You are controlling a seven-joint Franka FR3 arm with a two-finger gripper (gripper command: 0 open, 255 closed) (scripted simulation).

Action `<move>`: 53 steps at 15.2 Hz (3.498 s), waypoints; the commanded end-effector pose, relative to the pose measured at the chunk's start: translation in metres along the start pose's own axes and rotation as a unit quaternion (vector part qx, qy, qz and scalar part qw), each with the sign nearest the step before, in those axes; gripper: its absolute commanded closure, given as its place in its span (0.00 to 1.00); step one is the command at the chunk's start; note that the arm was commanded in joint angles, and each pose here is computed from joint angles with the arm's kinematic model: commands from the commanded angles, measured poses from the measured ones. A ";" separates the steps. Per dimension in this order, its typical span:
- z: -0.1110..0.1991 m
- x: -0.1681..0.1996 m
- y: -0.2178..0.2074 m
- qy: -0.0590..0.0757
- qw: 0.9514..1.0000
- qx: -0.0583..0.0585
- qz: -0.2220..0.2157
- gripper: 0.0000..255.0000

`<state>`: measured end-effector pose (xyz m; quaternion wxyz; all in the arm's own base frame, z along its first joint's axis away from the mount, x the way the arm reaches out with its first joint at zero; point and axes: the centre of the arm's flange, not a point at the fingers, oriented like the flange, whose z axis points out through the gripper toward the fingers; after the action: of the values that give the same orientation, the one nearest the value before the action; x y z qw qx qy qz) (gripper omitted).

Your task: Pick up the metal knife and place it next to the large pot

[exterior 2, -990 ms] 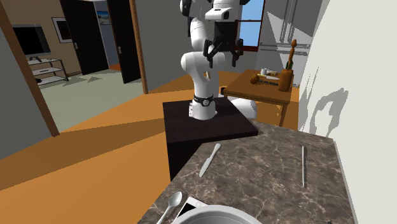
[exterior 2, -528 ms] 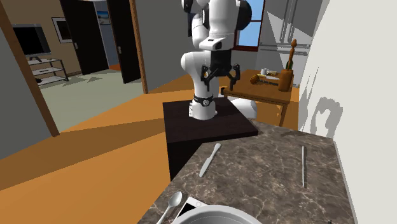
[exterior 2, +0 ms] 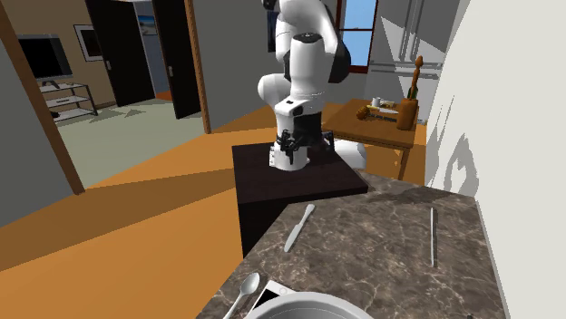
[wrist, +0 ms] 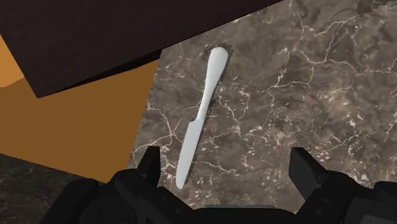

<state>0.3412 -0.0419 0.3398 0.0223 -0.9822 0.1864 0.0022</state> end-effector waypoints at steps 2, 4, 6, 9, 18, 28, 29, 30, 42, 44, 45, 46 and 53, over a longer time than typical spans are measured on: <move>0.037 0.011 0.007 0.004 0.999 0.004 0.034 0.00; 0.062 0.018 0.012 0.006 0.998 0.007 0.056 0.00; 0.087 0.024 0.017 0.007 0.997 0.009 0.077 0.00; 0.125 0.034 0.025 0.010 0.994 0.013 0.110 0.00; 0.188 0.042 0.031 0.012 0.990 0.017 0.137 0.00; 0.196 0.042 0.030 0.012 0.990 0.017 0.137 1.00; 0.196 0.042 0.030 0.012 0.990 0.017 0.137 1.00; 0.196 0.042 0.030 0.012 0.990 0.017 0.137 1.00; 0.170 0.042 0.029 0.012 0.990 0.017 0.137 1.00; 0.159 0.042 0.029 0.012 0.990 0.017 0.137 1.00; 0.154 0.042 0.029 0.012 0.990 0.017 0.137 1.00; 0.148 0.042 0.028 0.012 0.990 0.017 0.137 1.00; 0.111 0.041 0.027 0.012 0.990 0.017 0.137 1.00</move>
<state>0.3705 -0.0762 0.2220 0.0360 -0.9469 0.3194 -0.0098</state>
